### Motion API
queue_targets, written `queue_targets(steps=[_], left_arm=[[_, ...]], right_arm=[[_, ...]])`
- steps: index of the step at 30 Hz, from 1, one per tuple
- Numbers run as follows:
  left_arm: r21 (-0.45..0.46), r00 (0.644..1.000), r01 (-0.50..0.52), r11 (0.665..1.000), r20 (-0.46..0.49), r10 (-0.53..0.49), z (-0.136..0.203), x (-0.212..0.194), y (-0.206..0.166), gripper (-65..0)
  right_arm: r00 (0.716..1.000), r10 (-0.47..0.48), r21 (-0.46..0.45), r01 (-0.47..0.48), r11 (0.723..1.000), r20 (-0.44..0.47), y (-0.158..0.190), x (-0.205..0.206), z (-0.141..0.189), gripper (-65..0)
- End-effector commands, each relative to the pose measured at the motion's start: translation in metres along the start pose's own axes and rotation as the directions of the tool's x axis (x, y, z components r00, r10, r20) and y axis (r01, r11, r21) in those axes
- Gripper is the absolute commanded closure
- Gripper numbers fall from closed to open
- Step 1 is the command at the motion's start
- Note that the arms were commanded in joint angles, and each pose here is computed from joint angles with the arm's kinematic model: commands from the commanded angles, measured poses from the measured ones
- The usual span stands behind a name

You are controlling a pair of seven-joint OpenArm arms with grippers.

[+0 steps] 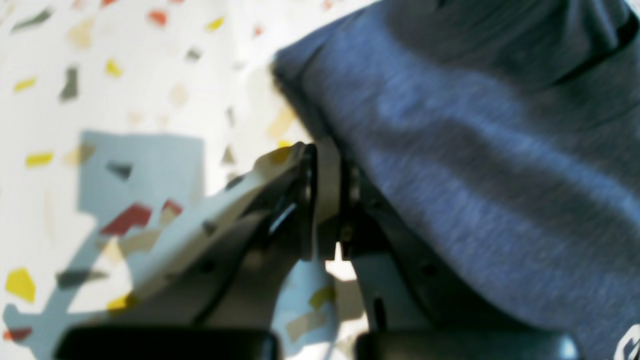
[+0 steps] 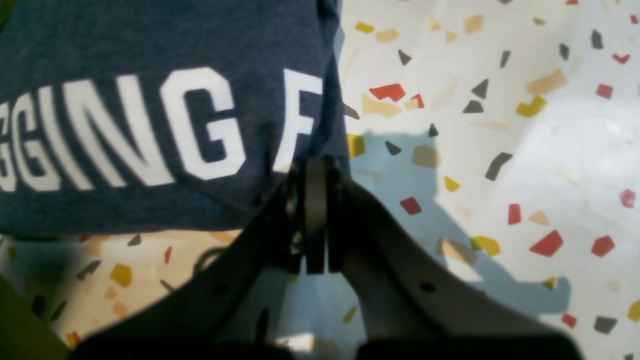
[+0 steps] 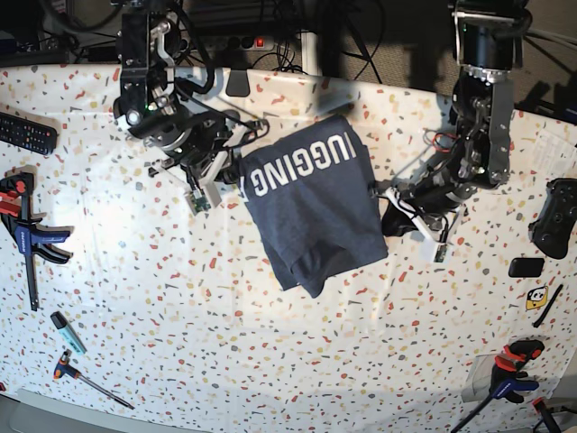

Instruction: Fold the T-shirt properly

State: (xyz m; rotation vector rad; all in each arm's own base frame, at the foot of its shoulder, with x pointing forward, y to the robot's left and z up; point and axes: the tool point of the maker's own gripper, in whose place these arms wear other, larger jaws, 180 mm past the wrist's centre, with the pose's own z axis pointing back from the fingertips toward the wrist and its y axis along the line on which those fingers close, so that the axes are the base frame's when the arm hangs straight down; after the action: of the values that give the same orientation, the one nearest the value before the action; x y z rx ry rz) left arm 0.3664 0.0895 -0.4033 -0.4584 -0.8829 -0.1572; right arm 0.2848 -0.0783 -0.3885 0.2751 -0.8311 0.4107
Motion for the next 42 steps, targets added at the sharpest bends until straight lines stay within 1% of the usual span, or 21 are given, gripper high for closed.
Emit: queue_targets(steps=[1,2,5,9,11,13,16,19,21,24,26,29,31,36,39,42], left_arm=[[0.002,0.997,0.027,1.000,0.070,-0.027,0.003,0.029,0.003,0.0],[0.013,0.997,0.030,0.999,0.069,-0.031,0.005,0.032,0.006,0.0],[0.089,0.997,0.027,0.996,0.070,-0.033,0.016,0.043,0.020,0.0],[0.166,0.992,0.080,0.983,0.085,-0.095,0.044,0.056,0.036,0.0],[0.200,0.989,0.097,0.975,0.090,-0.117,0.059,0.054,0.039,0.0],[0.219,0.988,0.116,0.969,0.080,-0.136,0.073,0.046,0.039,0.0],[0.231,0.987,0.139,0.963,0.050,-0.155,0.091,0.029,0.038,0.0],[0.244,0.987,0.147,0.959,0.030,-0.158,0.111,0.012,0.037,0.0],[0.254,0.990,0.128,0.959,0.032,-0.140,0.126,0.004,0.037,0.0],[0.267,0.995,0.065,0.961,0.054,-0.082,0.151,-0.003,0.040,0.0],[0.286,0.996,0.060,0.956,0.049,-0.077,0.167,-0.010,0.044,0.0],[0.284,0.998,0.046,0.958,0.025,-0.055,0.187,-0.026,0.044,0.0],[0.270,1.000,0.031,0.962,-0.006,-0.031,0.198,-0.043,0.042,0.0],[0.298,0.994,0.019,0.954,-0.107,0.013,0.226,-0.086,0.045,0.0],[0.296,0.987,0.017,0.955,-0.159,0.032,0.241,-0.108,0.041,0.0],[0.302,0.977,0.008,0.953,-0.206,0.057,0.253,-0.128,0.036,0.0]], right_arm=[[0.998,0.011,-0.007,-0.011,1.000,0.067,-0.002,0.019,0.006,0.0],[0.997,0.012,-0.019,-0.010,1.000,0.076,-0.006,0.021,0.011,0.0],[0.994,0.008,-0.070,0.000,0.998,0.108,-0.020,0.029,0.026,0.0],[0.988,-0.025,-0.112,0.042,0.993,0.150,-0.036,0.037,0.048,0.0],[0.986,-0.023,-0.136,0.046,0.990,0.165,-0.042,0.038,0.061,0.0],[0.987,-0.012,-0.157,0.037,0.987,0.159,-0.047,0.032,0.071,0.0],[0.992,-0.018,-0.190,0.042,0.981,0.127,-0.052,0.018,0.085,0.0],[0.995,-0.052,-0.208,0.070,0.976,0.090,-0.054,-0.002,0.098,0.0],[0.992,-0.091,-0.212,0.108,0.971,0.087,-0.055,-0.013,0.109,0.0],[0.987,-0.139,-0.225,0.154,0.962,0.082,-0.059,-0.029,0.126,0.0],[0.984,-0.167,-0.226,0.176,0.958,0.060,-0.059,-0.040,0.136,0.0],[0.975,-0.218,-0.240,0.219,0.946,0.030,-0.060,-0.056,0.151,0.0],[0.969,-0.245,-0.253,0.241,0.937,0.017,-0.061,-0.066,0.162,0.0],[0.955,-0.294,-0.289,0.271,0.918,-0.038,-0.060,-0.089,0.190,0.0],[0.945,-0.313,-0.316,0.271,0.909,-0.091,-0.058,-0.106,0.205,0.0],[0.927,-0.338,-0.324,0.274,0.906,-0.161,-0.051,-0.124,0.215,0.0]])
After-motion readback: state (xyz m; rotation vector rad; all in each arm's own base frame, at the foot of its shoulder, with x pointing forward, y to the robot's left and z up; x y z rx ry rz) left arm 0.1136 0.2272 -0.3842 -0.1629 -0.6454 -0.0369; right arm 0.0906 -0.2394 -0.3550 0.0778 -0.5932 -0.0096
